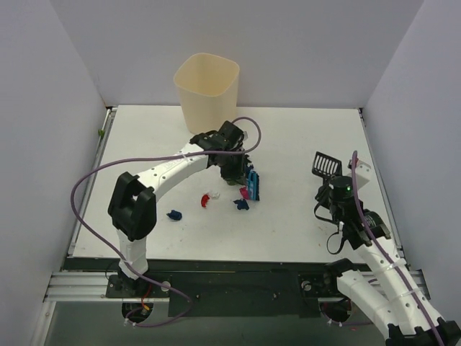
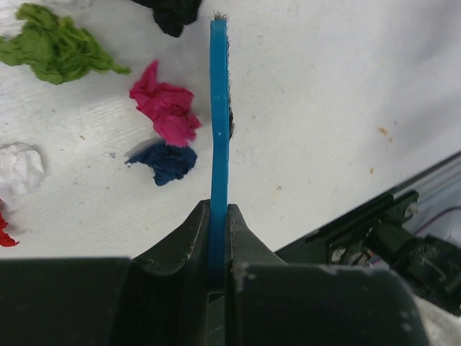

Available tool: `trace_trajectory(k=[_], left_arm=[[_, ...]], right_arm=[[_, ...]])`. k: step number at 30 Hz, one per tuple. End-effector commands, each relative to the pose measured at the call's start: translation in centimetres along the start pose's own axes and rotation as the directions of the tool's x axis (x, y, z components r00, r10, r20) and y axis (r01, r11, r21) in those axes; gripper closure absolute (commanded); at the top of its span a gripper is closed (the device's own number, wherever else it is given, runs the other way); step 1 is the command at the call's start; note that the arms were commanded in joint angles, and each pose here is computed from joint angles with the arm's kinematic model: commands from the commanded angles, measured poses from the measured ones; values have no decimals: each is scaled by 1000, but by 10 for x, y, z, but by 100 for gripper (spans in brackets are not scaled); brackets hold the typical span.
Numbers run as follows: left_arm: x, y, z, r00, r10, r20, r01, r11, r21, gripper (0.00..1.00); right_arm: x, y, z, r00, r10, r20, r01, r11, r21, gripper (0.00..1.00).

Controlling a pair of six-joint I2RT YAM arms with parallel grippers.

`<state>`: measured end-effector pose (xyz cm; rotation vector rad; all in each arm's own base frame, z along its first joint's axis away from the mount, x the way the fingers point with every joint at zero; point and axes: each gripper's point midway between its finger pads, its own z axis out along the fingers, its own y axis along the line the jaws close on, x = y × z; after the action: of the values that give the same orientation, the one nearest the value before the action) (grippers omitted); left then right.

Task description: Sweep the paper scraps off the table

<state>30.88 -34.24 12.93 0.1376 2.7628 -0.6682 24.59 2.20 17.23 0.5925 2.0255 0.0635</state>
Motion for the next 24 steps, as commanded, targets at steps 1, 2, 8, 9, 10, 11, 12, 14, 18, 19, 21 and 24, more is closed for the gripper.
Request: trace_trajectory(k=[1,2,8,9,10,11,12,14,18,19,21,24], left_arm=[[-7,-44,-53,981,185,52,-192,963,192,100],[-14,-46,-63,977,198,83,-211,958,196,100],[-45,-6,-91,954,223,203,-241,968,72,100],[-53,7,-93,946,230,230,-236,972,-4,100],[-55,18,-97,938,257,234,-249,966,-63,100],[-61,28,-101,928,271,254,-245,961,-129,100],[-62,38,-105,919,304,250,-263,947,-182,100],[-67,50,-112,899,359,252,-296,920,-256,100],[-82,70,-121,843,471,259,-354,849,-393,100],[-88,76,-124,823,513,245,-379,816,-436,100],[-99,86,-128,803,554,220,-390,767,-510,100],[-109,97,-122,783,604,147,-426,693,-581,100]], right_arm=[[5,21,6,995,-83,-54,78,994,-75,100],[9,26,8,992,-103,-77,96,991,-89,100],[37,45,8,958,-251,-139,230,961,-152,100],[43,50,6,949,-282,-143,256,951,-174,100],[50,49,6,942,-298,-152,270,946,-180,100],[56,53,4,934,-320,-160,287,937,-199,100],[63,53,4,926,-335,-171,298,931,-209,100],[76,54,2,911,-366,-189,321,918,-233,100],[104,70,-8,878,-419,-231,328,879,-346,100],[111,77,-14,860,-452,-239,344,857,-383,100],[117,80,-22,831,-499,-246,383,834,-398,100],[129,79,-35,789,-551,-272,410,802,-435,100]])
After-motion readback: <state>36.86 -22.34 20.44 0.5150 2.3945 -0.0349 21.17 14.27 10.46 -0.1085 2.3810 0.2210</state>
